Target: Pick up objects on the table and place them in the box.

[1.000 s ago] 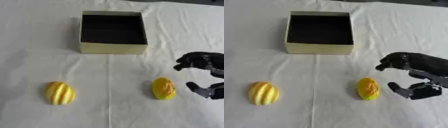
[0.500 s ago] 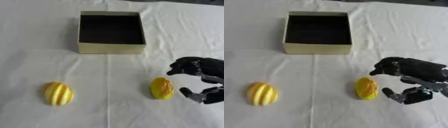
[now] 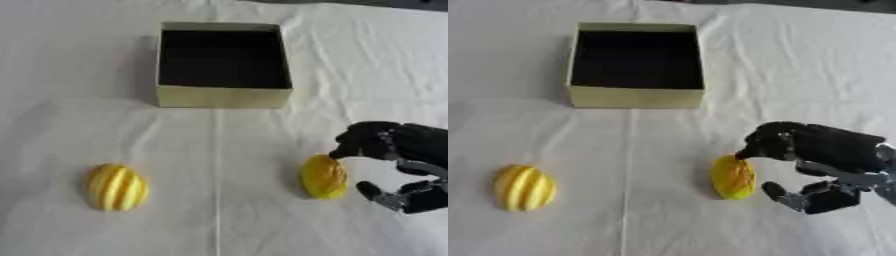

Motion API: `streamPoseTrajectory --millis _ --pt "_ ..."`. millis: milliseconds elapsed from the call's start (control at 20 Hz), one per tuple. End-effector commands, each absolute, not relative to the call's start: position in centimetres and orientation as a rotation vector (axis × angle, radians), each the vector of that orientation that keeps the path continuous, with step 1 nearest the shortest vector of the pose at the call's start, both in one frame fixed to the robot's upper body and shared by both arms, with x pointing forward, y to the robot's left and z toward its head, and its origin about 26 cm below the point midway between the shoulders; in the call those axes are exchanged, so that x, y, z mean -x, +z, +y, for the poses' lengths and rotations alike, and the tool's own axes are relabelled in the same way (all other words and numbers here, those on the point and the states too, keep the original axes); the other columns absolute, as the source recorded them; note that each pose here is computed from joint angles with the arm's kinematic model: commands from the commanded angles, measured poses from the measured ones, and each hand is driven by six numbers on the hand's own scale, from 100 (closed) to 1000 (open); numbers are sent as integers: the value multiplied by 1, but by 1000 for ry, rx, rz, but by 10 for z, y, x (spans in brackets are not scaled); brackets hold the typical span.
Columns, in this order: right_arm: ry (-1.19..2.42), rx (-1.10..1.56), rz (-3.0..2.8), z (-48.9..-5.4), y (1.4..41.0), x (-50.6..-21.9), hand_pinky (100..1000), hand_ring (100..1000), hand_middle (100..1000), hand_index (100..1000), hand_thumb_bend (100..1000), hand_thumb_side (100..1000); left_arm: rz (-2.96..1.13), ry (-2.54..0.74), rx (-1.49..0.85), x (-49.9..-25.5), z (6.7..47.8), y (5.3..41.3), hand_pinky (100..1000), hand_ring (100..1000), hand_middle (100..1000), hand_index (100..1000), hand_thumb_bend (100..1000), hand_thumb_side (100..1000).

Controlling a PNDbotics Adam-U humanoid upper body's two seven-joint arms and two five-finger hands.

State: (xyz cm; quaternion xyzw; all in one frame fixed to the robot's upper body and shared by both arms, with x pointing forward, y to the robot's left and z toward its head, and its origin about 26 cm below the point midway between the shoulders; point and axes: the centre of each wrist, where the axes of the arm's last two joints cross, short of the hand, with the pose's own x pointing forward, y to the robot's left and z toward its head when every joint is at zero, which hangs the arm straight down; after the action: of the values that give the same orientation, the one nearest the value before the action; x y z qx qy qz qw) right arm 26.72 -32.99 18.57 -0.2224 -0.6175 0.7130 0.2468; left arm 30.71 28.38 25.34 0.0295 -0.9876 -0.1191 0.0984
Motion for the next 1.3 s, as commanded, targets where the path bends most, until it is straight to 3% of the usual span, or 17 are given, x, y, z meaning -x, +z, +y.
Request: streamPoseTrajectory --millis 50,300,650,950,1100,1150,1300 --pt "1955 649 -1692 -325 192 -267 951 904 773 915 100 187 -2943 -379 -80 -304 282 260 888 803 759 869 100 620" --pt "1957 653 -1713 -319 190 -269 951 903 772 917 100 186 -2935 -380 -75 -304 282 258 888 802 757 868 100 622" --pt "2004 629 -1649 -310 186 -271 952 903 777 913 100 289 -2933 -380 -63 -304 280 258 888 799 754 867 100 621" --pt "2004 615 -1597 -304 186 -272 944 894 769 904 100 301 -2930 -383 -49 -305 278 258 889 807 753 867 100 622" --pt "1994 595 -1569 -302 186 -273 925 865 697 861 100 204 -2930 -382 -46 -305 278 258 888 807 751 866 100 622" --pt "1983 589 -1565 -301 186 -273 923 862 688 856 100 208 -2929 -382 -45 -305 278 258 888 807 751 866 100 622" --pt "1916 588 -1583 -300 188 -275 872 756 487 712 100 246 -2926 -383 -43 -305 278 258 888 805 748 865 100 622"
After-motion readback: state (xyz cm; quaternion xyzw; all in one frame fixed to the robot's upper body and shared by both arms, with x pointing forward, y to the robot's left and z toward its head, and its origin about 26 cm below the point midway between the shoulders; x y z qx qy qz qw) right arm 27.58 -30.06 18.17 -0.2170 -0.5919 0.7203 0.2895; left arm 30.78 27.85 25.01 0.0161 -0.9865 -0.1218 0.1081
